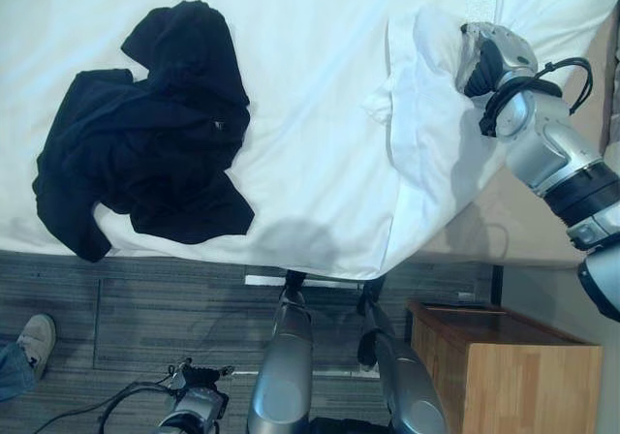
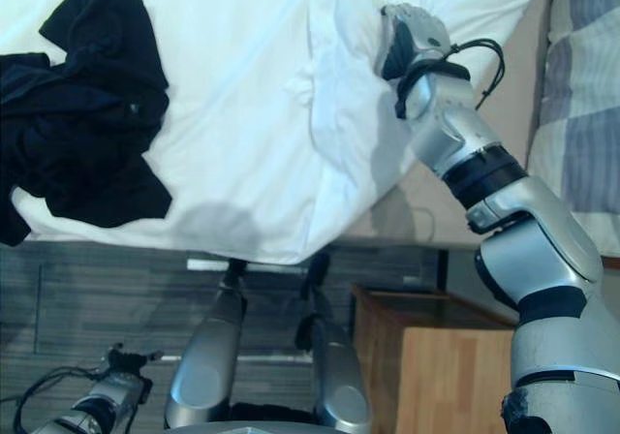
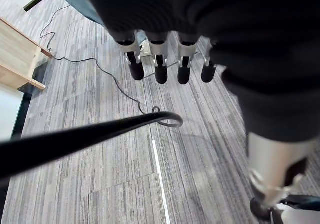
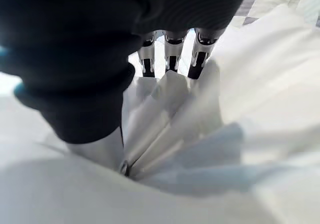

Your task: Tidy up the quilt and then pick up the clothes from the bed and put them into the laundry hamper.

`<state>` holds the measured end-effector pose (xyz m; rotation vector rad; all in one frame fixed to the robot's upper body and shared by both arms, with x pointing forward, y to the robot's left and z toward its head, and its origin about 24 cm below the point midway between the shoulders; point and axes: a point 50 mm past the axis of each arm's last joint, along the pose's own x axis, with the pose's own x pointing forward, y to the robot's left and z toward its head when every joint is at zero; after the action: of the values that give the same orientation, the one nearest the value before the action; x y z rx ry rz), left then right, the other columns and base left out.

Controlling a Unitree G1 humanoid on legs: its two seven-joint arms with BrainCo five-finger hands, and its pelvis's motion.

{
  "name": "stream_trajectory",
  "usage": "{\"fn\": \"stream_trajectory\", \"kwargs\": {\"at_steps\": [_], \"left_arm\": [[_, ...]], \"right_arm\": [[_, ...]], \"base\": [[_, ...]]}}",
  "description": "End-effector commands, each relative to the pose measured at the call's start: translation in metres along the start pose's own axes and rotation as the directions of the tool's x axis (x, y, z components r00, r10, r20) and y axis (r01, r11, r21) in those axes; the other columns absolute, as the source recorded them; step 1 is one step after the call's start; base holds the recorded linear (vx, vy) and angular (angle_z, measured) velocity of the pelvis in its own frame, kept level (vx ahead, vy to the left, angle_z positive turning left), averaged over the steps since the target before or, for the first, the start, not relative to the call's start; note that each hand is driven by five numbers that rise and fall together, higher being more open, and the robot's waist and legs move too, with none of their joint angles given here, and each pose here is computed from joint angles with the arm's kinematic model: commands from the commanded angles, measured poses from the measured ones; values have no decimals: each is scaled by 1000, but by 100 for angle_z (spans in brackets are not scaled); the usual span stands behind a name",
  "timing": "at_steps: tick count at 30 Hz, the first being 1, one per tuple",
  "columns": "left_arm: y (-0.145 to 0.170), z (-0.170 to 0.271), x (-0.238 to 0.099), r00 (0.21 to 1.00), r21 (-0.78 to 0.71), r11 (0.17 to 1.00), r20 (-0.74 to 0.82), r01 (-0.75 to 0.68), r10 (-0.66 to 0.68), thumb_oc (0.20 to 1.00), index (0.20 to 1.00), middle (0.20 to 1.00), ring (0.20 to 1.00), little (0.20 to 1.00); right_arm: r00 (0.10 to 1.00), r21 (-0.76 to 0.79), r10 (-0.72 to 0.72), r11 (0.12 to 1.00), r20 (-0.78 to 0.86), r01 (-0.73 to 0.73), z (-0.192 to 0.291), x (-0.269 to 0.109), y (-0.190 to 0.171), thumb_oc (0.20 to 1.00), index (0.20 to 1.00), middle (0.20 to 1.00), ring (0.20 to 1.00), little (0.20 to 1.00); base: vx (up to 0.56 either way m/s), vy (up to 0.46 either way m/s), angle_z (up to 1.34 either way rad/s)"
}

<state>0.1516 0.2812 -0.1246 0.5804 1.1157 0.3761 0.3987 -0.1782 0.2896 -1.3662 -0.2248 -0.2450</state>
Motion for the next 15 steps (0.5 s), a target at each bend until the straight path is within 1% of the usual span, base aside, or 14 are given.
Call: {"fn": "stream_trajectory", "kwargs": {"at_steps": [1, 6, 9, 10, 12, 15], "left_arm": [[3, -41, -3, 994, 50, 999, -108, -10, 16, 1000, 1000, 1000, 1000, 1000], [0, -48, -5, 994, 57, 998, -110, -8, 14, 1000, 1000, 1000, 1000, 1000], [-2, -50, -6, 995, 57, 998, -98, -6, 12, 1000, 1000, 1000, 1000, 1000], [-4, -50, -7, 996, 60, 998, -91, -3, 8, 1000, 1000, 1000, 1000, 1000], [-7, -52, -8, 996, 68, 998, -86, 4, 2, 1000, 1000, 1000, 1000, 1000], [-14, -58, -11, 996, 61, 998, -88, 21, -16, 1000, 1000, 1000, 1000, 1000]], "right_arm": [[998, -16, -12, 1000, -60, 12, -15, 1, 4, 200, 200, 200, 200, 200], [991, 73, -61, 995, -123, 70, -34, 2, 1, 200, 200, 200, 200, 200], [977, 189, -129, 969, -168, 160, -46, -1, -3, 200, 200, 200, 200, 200], [965, 256, -176, 941, -193, 222, -52, -2, -7, 200, 200, 200, 200, 200], [946, 344, -233, 889, -227, 302, -60, -6, -11, 200, 200, 200, 200, 200], [904, 443, -335, 790, -267, 423, -76, -18, -16, 200, 200, 200, 200, 200]], "base": [[-7, -15, 3], [-4, -16, 8], [-2, 0, 1], [0, 0, 0], [0, 0, 0], [-40, 73, -13]]}}
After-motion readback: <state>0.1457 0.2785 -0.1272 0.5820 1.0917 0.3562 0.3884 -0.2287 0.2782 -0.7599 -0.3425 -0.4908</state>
